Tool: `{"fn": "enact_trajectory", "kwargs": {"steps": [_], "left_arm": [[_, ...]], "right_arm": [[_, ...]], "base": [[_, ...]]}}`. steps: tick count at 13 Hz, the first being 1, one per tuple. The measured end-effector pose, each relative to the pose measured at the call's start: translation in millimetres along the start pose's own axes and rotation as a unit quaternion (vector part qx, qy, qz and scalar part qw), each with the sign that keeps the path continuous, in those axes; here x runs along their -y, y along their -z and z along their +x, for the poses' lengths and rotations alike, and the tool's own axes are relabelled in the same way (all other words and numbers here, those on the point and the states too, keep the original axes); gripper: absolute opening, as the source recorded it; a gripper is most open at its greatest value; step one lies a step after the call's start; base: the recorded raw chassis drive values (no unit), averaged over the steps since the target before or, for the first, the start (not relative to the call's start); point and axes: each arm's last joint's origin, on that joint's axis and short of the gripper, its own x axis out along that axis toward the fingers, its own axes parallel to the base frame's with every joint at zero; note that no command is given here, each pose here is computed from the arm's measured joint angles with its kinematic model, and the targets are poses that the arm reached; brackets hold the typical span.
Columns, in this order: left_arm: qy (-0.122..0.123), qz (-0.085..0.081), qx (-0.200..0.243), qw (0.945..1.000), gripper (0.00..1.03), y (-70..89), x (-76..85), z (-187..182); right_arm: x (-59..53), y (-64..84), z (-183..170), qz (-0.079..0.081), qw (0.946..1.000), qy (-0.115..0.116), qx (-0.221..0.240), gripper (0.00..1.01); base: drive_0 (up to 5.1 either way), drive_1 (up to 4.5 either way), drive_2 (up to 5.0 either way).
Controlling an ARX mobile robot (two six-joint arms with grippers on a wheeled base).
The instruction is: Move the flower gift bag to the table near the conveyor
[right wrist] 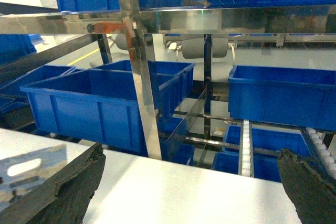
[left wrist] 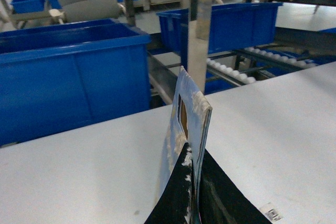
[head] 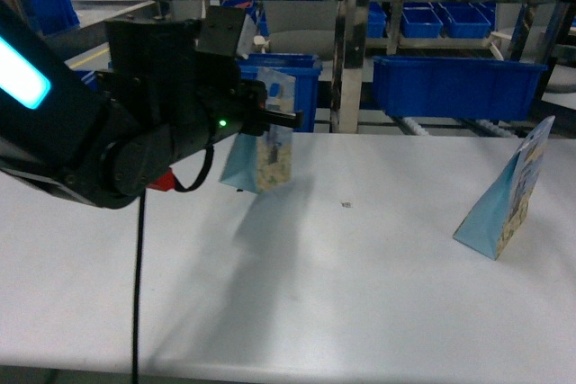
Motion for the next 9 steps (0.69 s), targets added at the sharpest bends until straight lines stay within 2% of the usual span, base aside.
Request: {"fn": "enact_trajectory", "kwargs": {"steps": [1, 2, 3, 5, 9], "left_arm": [[0.018, -0.005, 0.009, 0.9998, 0.02, -0.5, 3.4, 14], [0.012, -0.004, 0.028, 0.9995, 0.02, -5.2, 1.3, 12], [-0.006, -0.005, 0.024, 0.9997, 0.02, -2.8, -9.0, 3], [-0.048, 0.000, -0.018, 0.9987, 0.02, 27.6, -22.6, -19], [-0.036, 0.003, -0.042, 0.9984, 0.02, 35.5, -7.6, -21]], "right_arm": [[-0.1, -0.5, 0, -0.001, 1.0000, 0.000, 0.002, 0.98], [0.0, -0.1, 0, 0.000, 1.0000, 0.000, 0.001, 0.98], [0.0, -0.3, 0, 0.000, 1.0000, 0.000, 0.001, 0.98], [-0.2, -0.2, 0, 0.000, 1.0000, 0.000, 0.001, 0.98], [0.0, -0.3, 0, 0.000, 1.0000, 0.000, 0.001, 0.98]], "base": [[0.0, 0.00, 0.0], [0.0, 0.00, 0.0], [0.0, 0.00, 0.0], [0.0, 0.00, 0.0], [0.0, 0.00, 0.0]]}}
